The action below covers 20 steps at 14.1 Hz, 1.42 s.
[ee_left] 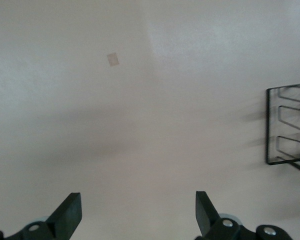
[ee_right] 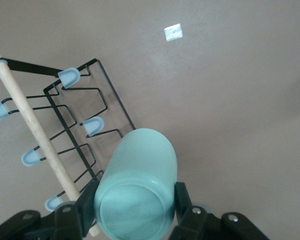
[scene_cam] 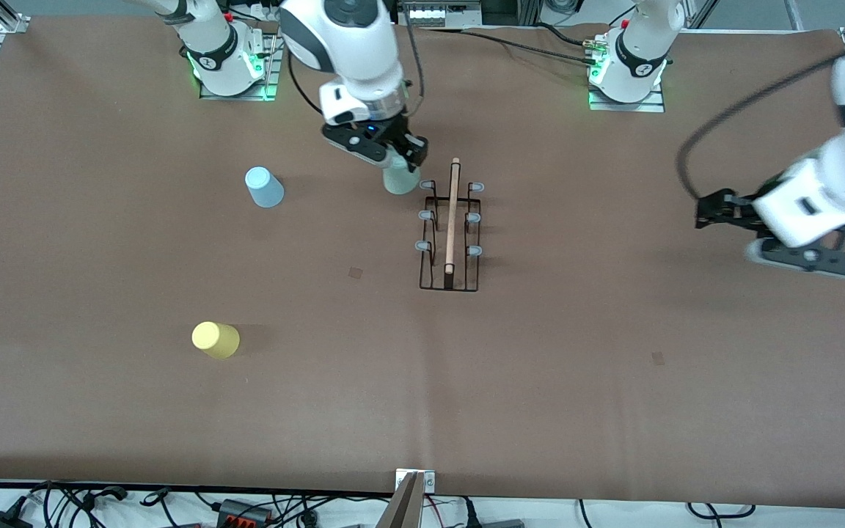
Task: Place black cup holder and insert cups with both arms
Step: 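Hang the teal cup on a rack peg and open the right gripper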
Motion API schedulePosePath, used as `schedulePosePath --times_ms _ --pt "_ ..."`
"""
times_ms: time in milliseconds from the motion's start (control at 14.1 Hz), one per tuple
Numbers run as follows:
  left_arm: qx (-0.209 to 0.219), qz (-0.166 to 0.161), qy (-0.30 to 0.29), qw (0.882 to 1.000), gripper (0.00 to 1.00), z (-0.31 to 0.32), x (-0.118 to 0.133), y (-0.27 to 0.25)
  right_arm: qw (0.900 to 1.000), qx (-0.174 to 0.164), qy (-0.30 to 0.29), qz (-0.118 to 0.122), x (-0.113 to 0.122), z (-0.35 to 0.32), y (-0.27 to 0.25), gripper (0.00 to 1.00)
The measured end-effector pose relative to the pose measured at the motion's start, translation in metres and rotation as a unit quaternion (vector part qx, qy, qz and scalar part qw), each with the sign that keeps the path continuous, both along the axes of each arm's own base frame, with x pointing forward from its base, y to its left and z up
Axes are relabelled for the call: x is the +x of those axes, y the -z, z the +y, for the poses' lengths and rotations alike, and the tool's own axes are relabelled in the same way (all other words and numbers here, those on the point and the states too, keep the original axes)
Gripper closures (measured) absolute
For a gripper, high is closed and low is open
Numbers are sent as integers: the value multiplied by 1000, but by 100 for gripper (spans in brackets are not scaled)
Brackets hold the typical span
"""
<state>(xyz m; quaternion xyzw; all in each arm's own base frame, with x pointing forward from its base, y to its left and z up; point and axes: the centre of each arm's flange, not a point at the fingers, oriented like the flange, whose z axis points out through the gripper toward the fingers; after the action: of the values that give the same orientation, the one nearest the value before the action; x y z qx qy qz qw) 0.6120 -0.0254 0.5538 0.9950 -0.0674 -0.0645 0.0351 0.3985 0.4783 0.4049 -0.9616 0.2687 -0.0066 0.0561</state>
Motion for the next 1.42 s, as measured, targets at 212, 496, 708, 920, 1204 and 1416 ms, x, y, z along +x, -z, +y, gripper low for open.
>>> schedulePosePath --times_ms 212,496,708,920,1204,1416 --pt "-6 -4 -12 1000 0 29 1 -6 1000 14 6 -1 5 15 9 34" --pt "12 -14 -8 1000 0 17 -3 -18 1000 17 0 2 -8 29 15 34" --pt "36 -27 -17 999 0 17 -21 -23 1000 15 -6 9 -15 38 30 34" --pt "41 -64 -25 997 0 17 -46 -32 1000 9 -7 14 -15 39 42 34" --pt "24 -81 -40 996 0 26 -65 -53 1000 7 -7 11 -8 35 43 11" --pt "24 -81 -39 996 0 25 -65 -53 1000 -5 -17 0 17 14 30 0"
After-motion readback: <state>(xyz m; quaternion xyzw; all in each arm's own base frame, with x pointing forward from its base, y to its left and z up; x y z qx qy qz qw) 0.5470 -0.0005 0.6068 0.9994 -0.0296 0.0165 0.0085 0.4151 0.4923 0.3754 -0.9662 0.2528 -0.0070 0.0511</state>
